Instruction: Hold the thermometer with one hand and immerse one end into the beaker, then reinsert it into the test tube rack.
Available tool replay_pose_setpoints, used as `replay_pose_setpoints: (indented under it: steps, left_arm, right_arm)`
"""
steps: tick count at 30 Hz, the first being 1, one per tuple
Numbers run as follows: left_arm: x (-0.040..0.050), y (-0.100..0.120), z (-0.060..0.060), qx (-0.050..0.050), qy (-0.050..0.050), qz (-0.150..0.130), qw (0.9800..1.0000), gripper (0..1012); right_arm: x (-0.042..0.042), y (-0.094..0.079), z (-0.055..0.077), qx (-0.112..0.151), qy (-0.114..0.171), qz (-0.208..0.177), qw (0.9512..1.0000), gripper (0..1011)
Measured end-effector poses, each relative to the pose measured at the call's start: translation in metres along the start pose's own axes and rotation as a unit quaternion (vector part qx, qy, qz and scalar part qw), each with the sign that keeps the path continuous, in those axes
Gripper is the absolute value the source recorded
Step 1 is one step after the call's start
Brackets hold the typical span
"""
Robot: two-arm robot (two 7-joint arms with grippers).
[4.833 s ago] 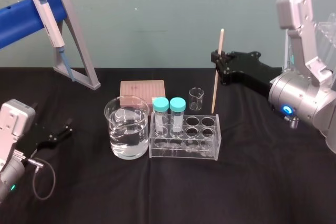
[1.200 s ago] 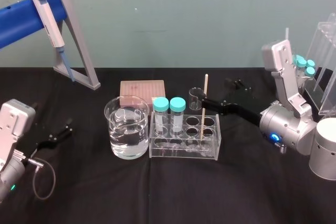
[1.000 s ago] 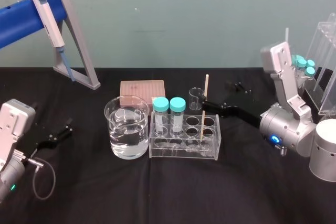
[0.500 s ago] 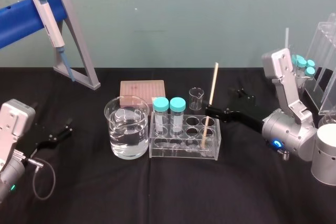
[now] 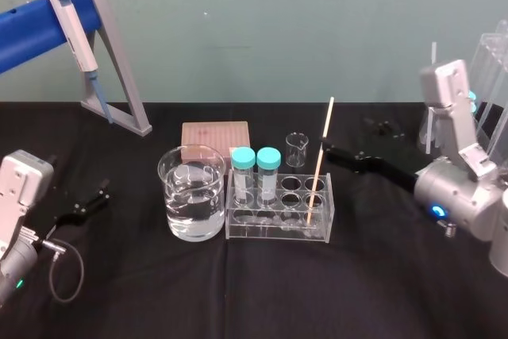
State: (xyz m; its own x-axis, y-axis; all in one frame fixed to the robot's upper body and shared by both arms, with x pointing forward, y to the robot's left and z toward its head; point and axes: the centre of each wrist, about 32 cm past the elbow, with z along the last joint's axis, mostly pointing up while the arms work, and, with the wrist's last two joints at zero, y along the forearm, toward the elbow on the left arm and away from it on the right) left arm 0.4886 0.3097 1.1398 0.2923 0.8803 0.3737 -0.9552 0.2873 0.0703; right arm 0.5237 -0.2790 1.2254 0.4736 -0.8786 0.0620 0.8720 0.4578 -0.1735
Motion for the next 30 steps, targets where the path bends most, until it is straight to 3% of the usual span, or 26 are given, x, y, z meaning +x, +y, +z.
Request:
replay_pose_setpoints:
  steps: [2,6,7,9,12,18,24,30]
  left_arm:
    - [0.0000,0.000,0.000,0.000,0.000,0.000,1.0000,1004]
    - [0.0000,0.000,0.000,0.000,0.000,0.000,1.0000,1003]
    - [0.0000,0.000,0.000,0.000,0.000,0.000,1.0000,1004]
    - [0.0000,0.000,0.000,0.000,0.000,0.000,1.0000,1004]
    - [0.0000,0.000,0.000,0.000,0.000,0.000,1.0000,1004]
    - [0.0000,0.000,0.000,0.000,0.000,0.000,1.0000,1004]
    - [0.0000,0.000,0.000,0.000,0.000,0.000,1.0000,1004]
    - [0.0000,0.000,0.000,0.000,0.000,0.000,1.0000,1004]
  right_arm:
    - [-0.0003,-0.003,0.002,0.002,0.000,-0.007,1.0000,1002]
    - [-0.0035,-0.019,0.000,0.022,-0.006,-0.084,0.9962,1002]
    - [-0.0049,-0.020,-0.004,0.026,-0.006,-0.110,0.9935,1002]
    - [-0.0055,-0.020,-0.006,0.027,-0.006,-0.123,0.9921,1002]
    - [-0.0090,-0.014,-0.023,0.021,0.003,-0.169,0.9854,1002]
    - [-0.0124,0.005,-0.050,-0.001,0.018,-0.178,0.9839,1002]
    - [-0.0176,0.014,-0.070,-0.024,0.029,-0.174,0.9839,1003]
    - [-0.0186,0.014,-0.074,-0.032,0.030,-0.169,0.9846,1002]
